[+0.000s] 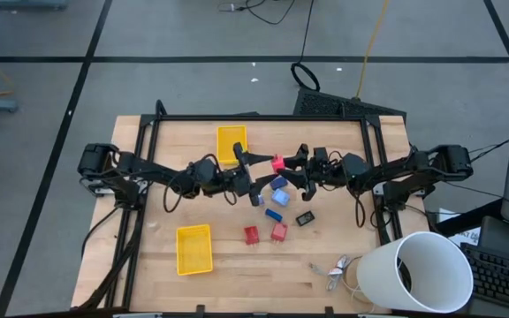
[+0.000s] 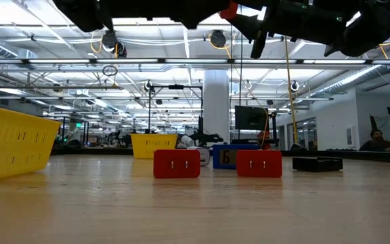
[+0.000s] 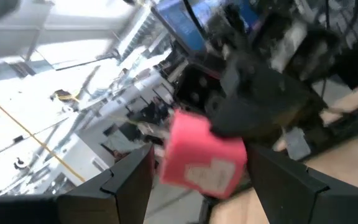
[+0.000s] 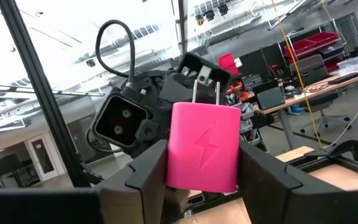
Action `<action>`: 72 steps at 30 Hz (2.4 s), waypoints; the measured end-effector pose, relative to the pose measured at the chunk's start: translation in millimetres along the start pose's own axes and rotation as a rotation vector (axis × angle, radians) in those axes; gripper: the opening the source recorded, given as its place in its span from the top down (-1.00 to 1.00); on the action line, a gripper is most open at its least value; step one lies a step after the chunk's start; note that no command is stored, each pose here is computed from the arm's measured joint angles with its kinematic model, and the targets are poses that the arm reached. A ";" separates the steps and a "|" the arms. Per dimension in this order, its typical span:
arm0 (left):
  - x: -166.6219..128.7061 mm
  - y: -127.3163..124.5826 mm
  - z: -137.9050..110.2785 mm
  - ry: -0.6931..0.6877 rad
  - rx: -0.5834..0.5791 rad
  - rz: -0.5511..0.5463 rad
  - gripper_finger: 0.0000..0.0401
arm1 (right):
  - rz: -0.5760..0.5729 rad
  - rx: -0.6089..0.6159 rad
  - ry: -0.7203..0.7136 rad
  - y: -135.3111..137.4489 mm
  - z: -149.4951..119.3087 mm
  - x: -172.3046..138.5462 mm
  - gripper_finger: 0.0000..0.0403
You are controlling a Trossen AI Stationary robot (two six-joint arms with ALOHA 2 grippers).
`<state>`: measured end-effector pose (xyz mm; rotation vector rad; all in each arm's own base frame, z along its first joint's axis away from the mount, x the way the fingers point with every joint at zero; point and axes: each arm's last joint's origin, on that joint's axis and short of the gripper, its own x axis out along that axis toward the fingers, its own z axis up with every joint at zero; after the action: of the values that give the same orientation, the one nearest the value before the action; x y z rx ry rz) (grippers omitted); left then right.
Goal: Pick & Place Office items
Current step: Put the pink charger adapter into the top yellow bin
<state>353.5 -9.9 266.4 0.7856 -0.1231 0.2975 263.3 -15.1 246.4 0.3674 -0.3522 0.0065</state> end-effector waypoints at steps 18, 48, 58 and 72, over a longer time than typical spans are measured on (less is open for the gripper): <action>7.5 -4.9 -5.2 0.061 0.042 0.023 0.14 | -0.001 -0.001 0.024 0.5 -2.5 -0.2 0.20; -36.7 20.9 2.6 0.283 -0.126 0.040 0.14 | -0.119 -0.216 0.355 -3.1 7.8 -24.3 0.00; -90.8 28.7 -71.7 0.374 -0.445 0.185 0.14 | -0.147 -0.246 0.481 5.2 26.6 -52.4 0.01; -115.8 38.0 -140.7 0.655 -0.892 0.373 0.12 | -0.146 -0.290 0.548 6.3 26.6 -60.9 0.03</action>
<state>231.4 90.4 167.9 -0.2491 0.2146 0.7695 196.8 -15.1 251.3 0.0923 0.2166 -0.0848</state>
